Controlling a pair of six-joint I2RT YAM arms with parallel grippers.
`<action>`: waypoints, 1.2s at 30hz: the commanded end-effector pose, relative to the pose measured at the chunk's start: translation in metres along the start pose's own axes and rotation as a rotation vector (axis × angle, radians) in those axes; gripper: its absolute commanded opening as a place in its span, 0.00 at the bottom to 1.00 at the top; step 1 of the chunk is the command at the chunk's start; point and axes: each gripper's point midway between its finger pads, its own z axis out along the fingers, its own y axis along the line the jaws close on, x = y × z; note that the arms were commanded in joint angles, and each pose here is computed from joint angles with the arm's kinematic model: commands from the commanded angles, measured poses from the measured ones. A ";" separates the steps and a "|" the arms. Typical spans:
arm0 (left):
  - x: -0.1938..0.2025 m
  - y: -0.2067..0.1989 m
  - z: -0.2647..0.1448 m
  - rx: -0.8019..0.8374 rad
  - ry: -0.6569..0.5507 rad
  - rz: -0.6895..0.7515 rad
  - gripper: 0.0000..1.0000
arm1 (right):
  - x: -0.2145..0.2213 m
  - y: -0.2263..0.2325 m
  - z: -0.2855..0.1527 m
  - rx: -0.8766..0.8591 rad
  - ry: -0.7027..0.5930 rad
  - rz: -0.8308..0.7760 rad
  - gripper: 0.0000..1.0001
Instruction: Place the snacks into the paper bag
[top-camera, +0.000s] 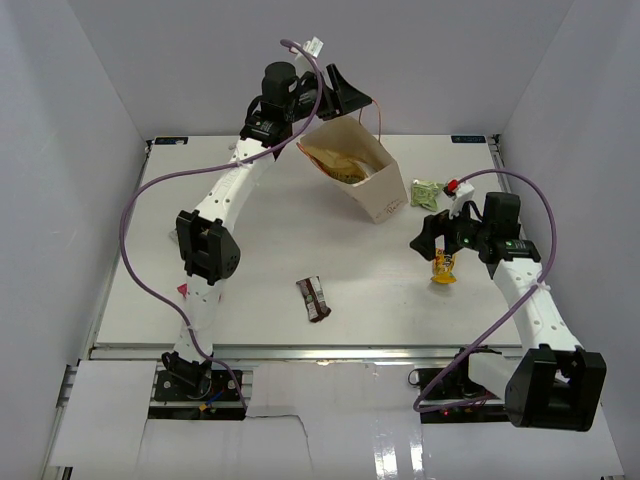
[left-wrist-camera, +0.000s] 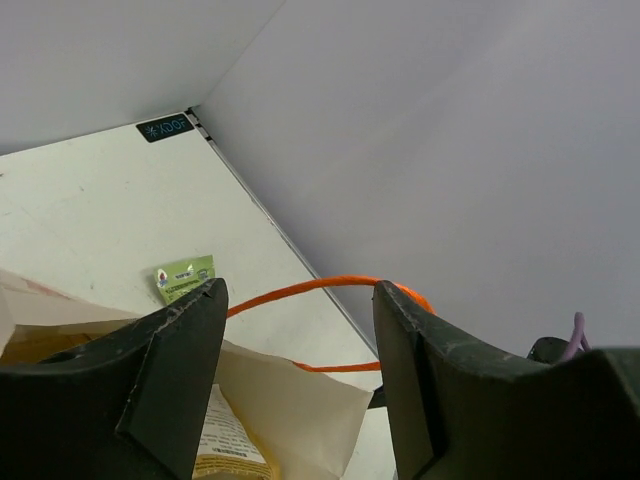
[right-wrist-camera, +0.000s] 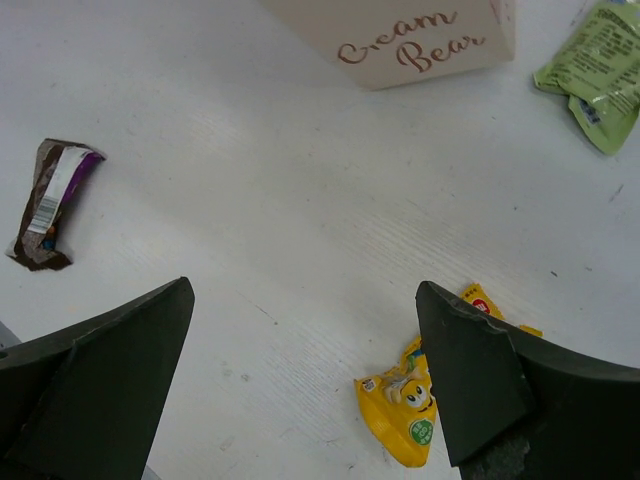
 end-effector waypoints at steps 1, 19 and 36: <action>-0.033 -0.049 -0.021 0.049 -0.065 0.064 0.70 | -0.007 -0.028 0.000 0.134 0.032 0.068 0.98; 0.006 -0.014 0.019 0.048 -0.026 -0.046 0.70 | -0.020 -0.051 0.009 0.196 0.061 0.113 1.00; -0.028 -0.011 0.039 0.125 -0.234 -0.140 0.80 | -0.070 -0.033 0.017 0.014 -0.065 -0.024 0.97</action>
